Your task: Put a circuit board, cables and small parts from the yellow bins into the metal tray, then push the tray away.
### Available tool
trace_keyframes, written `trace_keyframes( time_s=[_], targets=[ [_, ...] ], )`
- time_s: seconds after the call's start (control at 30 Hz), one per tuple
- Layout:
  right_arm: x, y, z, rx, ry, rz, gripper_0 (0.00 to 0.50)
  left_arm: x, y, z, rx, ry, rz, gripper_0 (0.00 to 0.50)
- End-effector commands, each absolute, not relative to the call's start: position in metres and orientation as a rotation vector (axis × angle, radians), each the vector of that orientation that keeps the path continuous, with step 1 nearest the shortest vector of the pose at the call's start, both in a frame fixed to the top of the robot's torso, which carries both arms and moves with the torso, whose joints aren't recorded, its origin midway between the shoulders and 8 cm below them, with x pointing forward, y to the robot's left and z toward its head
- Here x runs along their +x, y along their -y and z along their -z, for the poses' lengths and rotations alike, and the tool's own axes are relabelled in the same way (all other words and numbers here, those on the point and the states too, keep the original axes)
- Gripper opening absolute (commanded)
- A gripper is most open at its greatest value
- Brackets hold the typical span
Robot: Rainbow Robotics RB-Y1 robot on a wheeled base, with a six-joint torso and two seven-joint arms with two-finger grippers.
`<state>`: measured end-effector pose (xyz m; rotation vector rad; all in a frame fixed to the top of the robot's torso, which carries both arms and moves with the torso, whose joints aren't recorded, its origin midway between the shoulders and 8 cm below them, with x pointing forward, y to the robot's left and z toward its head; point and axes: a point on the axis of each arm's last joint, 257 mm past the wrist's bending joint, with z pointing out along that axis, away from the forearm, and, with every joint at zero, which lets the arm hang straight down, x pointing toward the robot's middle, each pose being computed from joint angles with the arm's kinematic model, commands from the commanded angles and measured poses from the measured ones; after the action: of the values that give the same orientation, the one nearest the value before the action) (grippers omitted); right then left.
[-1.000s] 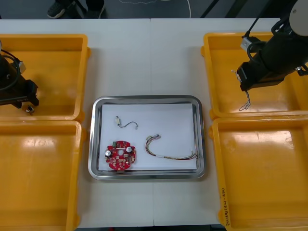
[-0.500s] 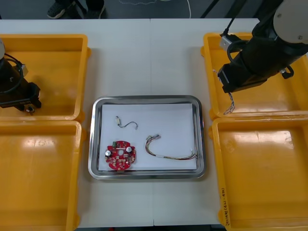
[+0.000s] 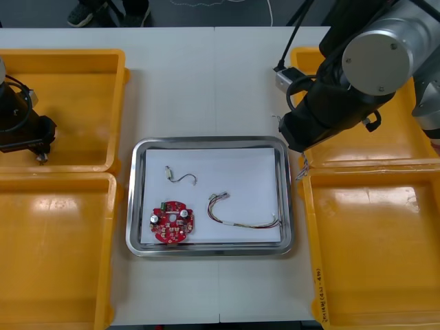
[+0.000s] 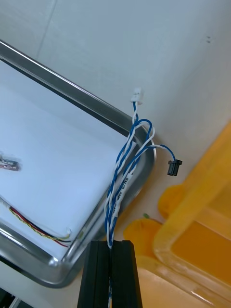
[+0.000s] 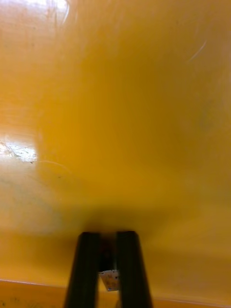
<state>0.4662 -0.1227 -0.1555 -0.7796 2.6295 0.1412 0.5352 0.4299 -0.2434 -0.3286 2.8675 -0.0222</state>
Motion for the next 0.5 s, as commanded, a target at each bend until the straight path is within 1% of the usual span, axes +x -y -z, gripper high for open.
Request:
trace_keyframes(
  time_s=[0.03, 0.17, 0.33, 0.5],
  targets=[
    [0.464, 0.075, 0.149, -0.932, -2.501, -0.136, 0.000, 0.532, -0.421, 0.262, -0.338, -2.890, 0.023, 0.000],
    [0.462, 0.054, 0.156, -1.001, -2.453, -0.135, 0.000, 0.533, -0.419, 0.261, -0.339, -2.885, 0.024, 0.000],
    [0.460, 0.043, 0.167, -1.155, -2.375, -0.069, 0.000, 0.540, -0.415, 0.252, -0.337, -2.867, 0.028, 0.000],
    [0.460, 0.036, 0.173, -1.293, -2.291, -0.023, 0.000, 0.556, -0.411, 0.226, -0.323, -2.814, 0.027, 0.000]
  ],
)
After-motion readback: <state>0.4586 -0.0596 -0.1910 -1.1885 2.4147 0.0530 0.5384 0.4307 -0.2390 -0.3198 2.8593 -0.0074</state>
